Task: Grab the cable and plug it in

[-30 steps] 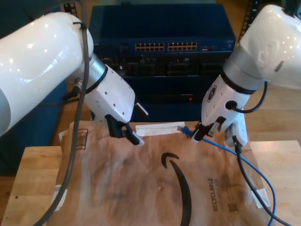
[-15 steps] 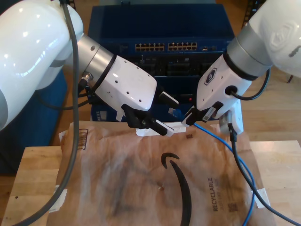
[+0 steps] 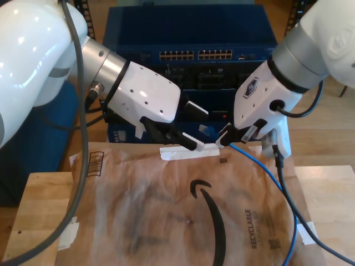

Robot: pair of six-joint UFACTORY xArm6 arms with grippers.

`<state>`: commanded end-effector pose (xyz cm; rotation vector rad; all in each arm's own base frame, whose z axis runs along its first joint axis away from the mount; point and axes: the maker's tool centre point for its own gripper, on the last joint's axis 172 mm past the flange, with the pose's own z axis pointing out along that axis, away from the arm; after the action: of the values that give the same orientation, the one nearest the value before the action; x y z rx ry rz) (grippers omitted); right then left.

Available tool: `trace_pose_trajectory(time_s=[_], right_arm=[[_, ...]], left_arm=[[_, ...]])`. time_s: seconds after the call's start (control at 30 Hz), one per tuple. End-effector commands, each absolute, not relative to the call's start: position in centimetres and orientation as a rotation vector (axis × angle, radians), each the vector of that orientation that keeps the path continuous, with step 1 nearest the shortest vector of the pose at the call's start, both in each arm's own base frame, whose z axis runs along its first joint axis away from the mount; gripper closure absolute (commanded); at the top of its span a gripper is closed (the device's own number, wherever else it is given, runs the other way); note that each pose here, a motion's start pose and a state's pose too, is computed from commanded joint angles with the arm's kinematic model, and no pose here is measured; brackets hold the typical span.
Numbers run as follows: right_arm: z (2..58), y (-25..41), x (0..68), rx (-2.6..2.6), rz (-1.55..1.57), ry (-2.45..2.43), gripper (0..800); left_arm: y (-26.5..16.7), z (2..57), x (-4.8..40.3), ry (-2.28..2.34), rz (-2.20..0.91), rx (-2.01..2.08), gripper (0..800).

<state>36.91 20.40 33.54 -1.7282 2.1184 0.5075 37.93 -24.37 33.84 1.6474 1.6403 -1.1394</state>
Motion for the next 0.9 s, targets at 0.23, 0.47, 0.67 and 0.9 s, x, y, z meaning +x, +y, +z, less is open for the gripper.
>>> trace_pose_trajectory(time_s=[0.23,0.47,0.67,0.9], right_arm=[[34.0,20.5,36.9,-1.761,0.486,2.07,794],[34.3,20.6,37.2,-1.779,0.467,2.039,794],[34.7,20.8,37.4,-1.779,0.449,2.022,794],[34.7,21.4,37.3,-1.788,0.453,2.013,794]], left_arm=[[-24.6,34.9,37.8,1.619,-1.241,1.571,29],[-24.6,35.2,37.8,1.618,-1.255,1.554,30],[-23.5,36.0,39.1,1.614,-1.302,1.452,70],[-23.5,36.3,39.2,1.59,-1.292,1.465,123]])
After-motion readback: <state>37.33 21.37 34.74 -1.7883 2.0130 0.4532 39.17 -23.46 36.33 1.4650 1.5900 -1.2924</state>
